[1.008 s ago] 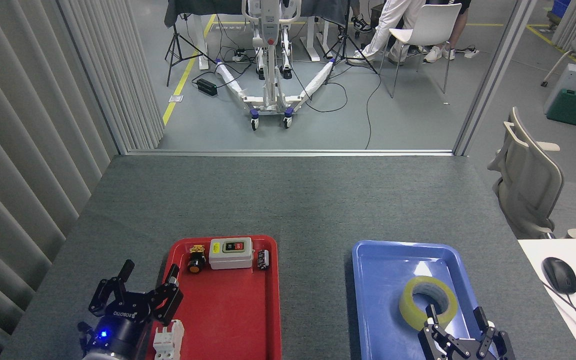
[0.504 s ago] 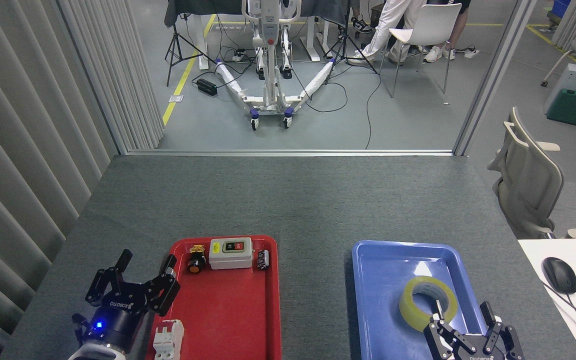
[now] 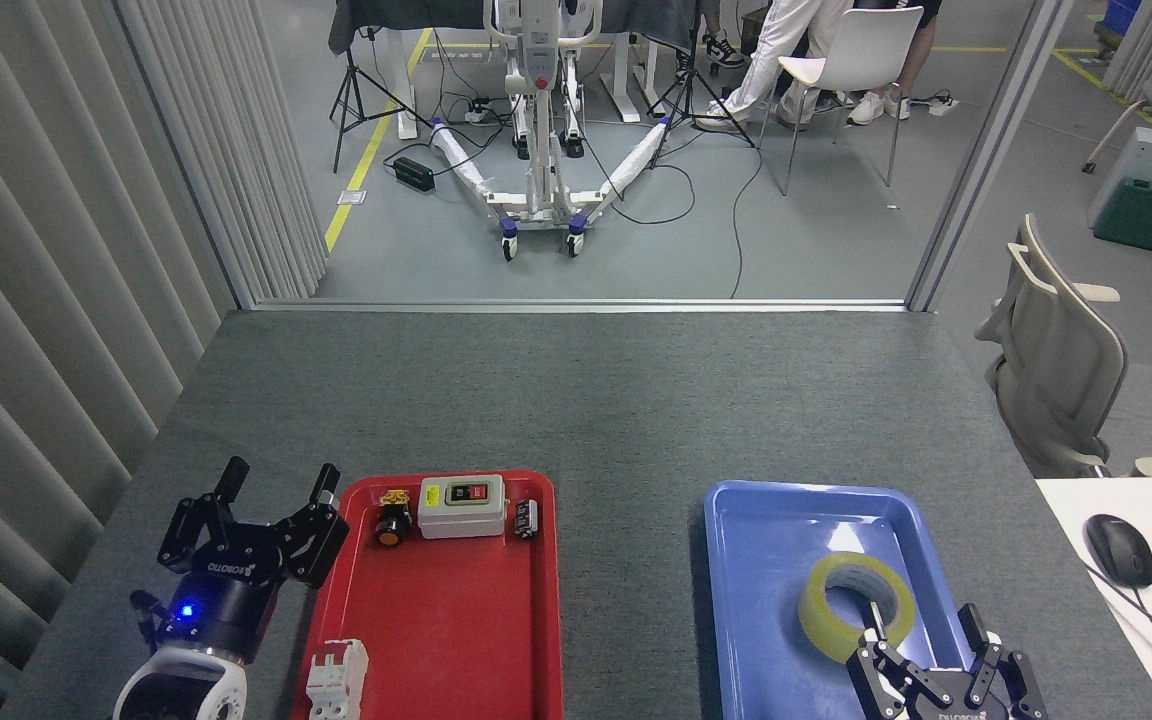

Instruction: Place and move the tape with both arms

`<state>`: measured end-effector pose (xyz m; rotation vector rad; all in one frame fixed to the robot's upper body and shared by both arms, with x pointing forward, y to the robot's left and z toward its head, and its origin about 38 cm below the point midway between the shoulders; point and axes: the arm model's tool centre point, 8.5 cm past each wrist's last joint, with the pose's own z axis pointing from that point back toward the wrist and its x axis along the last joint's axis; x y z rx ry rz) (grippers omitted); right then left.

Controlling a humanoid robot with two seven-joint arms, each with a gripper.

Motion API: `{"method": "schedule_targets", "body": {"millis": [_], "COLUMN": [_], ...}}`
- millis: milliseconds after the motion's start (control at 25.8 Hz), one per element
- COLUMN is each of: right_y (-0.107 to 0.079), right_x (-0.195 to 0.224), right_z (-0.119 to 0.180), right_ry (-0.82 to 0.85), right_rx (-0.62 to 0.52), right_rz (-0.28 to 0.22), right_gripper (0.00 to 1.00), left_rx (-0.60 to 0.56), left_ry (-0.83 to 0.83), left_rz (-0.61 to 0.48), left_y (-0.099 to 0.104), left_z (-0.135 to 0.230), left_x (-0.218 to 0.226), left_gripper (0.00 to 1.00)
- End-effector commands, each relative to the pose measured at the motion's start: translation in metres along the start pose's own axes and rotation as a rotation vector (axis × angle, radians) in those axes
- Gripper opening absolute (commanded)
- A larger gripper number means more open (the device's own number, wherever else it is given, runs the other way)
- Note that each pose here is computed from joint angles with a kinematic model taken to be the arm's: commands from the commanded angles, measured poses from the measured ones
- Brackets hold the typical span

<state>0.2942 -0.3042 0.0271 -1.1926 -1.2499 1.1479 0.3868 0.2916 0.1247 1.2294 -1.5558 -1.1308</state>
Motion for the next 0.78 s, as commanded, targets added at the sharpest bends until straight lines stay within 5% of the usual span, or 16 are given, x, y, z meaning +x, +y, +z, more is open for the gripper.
{"method": "schedule_targets", "body": {"millis": [0,271,736], "right_y": [0.0,-0.001,-0.001], "right_x": [0.0,0.001,0.0], "right_z": [0.0,0.0,0.001], "right_ry": [0.0,-0.002,-0.001], "right_rx": [-0.001,-0.004,-0.004], "right_rz": [0.0,0.0,0.0], "right_gripper": [0.99,0.99,0.99], "left_rx": [0.004,0.018,-0.023], "left_ry": [0.016,-0.03,0.045], "left_rz": [-0.012,0.0,0.009], "left_y": [0.003,0.013,-0.005], "left_z": [0.0,0.029,0.033], "left_x": [-0.006,0.012,0.005], "left_gripper": [1.0,1.0,1.0]}}
